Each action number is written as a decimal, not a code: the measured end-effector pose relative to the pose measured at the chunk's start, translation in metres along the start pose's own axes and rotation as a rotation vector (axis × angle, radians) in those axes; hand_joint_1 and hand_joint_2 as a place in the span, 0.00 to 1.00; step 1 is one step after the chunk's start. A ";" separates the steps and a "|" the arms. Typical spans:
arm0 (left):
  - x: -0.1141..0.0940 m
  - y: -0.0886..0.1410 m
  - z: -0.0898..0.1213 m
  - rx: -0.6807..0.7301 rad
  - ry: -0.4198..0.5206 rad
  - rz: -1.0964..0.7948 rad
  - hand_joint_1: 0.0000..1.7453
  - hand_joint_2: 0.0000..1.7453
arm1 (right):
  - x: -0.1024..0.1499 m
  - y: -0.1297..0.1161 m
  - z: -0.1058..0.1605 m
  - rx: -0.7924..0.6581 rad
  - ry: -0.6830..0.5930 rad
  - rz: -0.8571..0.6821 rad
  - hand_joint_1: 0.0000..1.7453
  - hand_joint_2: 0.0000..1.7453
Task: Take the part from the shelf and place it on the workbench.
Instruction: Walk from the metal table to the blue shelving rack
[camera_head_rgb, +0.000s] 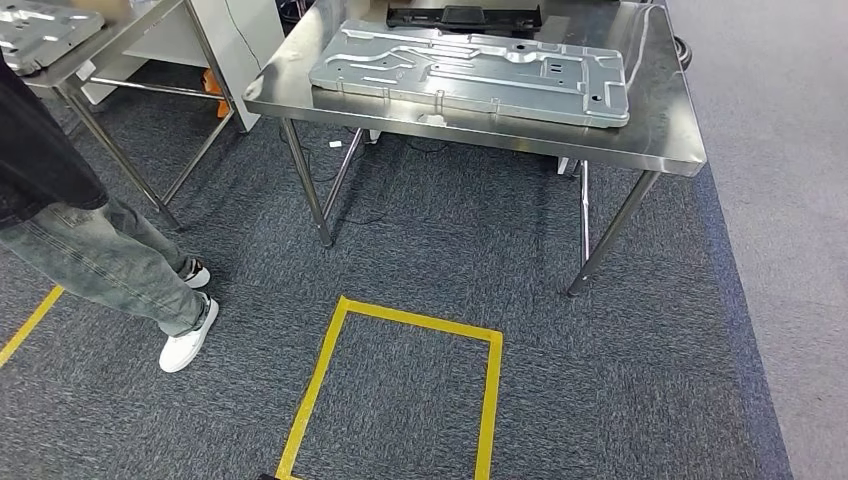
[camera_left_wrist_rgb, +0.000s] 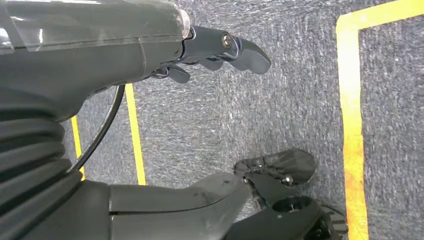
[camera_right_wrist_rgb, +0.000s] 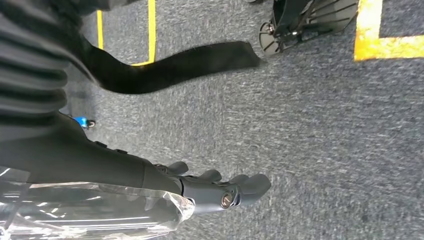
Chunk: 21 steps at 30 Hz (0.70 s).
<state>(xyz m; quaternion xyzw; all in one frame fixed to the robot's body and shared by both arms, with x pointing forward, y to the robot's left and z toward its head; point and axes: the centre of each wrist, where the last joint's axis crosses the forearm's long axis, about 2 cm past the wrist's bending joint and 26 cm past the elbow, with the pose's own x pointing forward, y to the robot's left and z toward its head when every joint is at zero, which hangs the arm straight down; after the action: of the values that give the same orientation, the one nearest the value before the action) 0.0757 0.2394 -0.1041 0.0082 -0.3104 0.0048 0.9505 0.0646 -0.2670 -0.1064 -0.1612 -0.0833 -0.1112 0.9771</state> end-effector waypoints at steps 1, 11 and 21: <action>0.000 0.000 0.000 0.000 -0.001 0.000 0.00 0.75 | 0.000 0.001 0.000 0.003 -0.007 0.001 0.00 0.25; -0.015 0.001 0.008 0.033 0.024 -0.002 0.00 0.00 | -0.005 0.012 0.005 0.023 -0.138 0.033 0.00 0.00; -0.024 0.003 0.012 0.090 0.094 0.017 0.00 0.25 | -0.007 0.017 0.008 -0.013 -0.186 0.027 0.00 0.00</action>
<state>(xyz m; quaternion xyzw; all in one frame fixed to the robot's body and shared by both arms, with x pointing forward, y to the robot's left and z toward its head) 0.0494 0.2421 -0.1081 0.0480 -0.2650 0.0272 0.9627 0.0612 -0.2468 -0.1051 -0.1785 -0.1707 -0.0832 0.9654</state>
